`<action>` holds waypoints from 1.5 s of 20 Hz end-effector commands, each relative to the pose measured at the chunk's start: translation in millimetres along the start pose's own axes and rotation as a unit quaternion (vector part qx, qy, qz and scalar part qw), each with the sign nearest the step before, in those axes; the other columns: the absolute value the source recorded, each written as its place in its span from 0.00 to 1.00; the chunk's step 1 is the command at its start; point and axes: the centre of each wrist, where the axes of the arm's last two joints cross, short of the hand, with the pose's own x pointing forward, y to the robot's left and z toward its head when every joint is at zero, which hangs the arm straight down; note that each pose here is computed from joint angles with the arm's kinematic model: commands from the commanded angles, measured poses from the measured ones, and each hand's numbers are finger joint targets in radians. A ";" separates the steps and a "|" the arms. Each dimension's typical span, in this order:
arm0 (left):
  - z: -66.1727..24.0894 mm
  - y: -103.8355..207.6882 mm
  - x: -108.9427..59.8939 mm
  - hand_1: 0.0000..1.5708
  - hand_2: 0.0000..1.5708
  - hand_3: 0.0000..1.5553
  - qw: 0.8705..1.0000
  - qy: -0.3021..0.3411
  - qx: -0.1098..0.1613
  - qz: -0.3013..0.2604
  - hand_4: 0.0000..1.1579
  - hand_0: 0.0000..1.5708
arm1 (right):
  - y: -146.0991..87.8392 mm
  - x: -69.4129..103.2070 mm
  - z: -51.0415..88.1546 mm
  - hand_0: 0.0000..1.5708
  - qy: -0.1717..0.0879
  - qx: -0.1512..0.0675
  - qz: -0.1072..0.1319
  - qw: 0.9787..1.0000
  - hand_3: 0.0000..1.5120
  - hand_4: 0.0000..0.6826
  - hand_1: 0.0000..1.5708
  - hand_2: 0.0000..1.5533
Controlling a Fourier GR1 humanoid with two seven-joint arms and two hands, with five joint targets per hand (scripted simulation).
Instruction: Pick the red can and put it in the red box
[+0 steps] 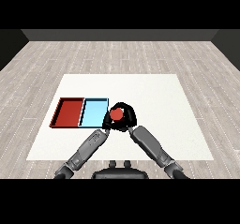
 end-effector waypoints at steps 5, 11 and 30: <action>4.2 -24.1 9.4 1.00 0.97 0.92 1.000 -0.020 0.012 0.019 0.75 1.00 | 31.0 8.1 24.3 0.97 -0.002 -0.003 -0.015 1.000 0.92 0.80 0.97 0.94; -7.2 -18.3 27.4 1.00 0.99 0.96 0.998 -0.027 0.015 0.046 0.97 1.00 | 22.7 27.7 2.7 0.80 0.012 0.017 -0.054 0.998 0.79 0.00 0.80 0.81; -0.5 -1.1 -6.0 1.00 1.00 0.95 0.999 -0.032 0.023 0.032 0.99 1.00 | -35.6 49.0 -3.1 0.00 -0.049 -0.014 0.030 0.998 0.00 0.00 0.00 0.00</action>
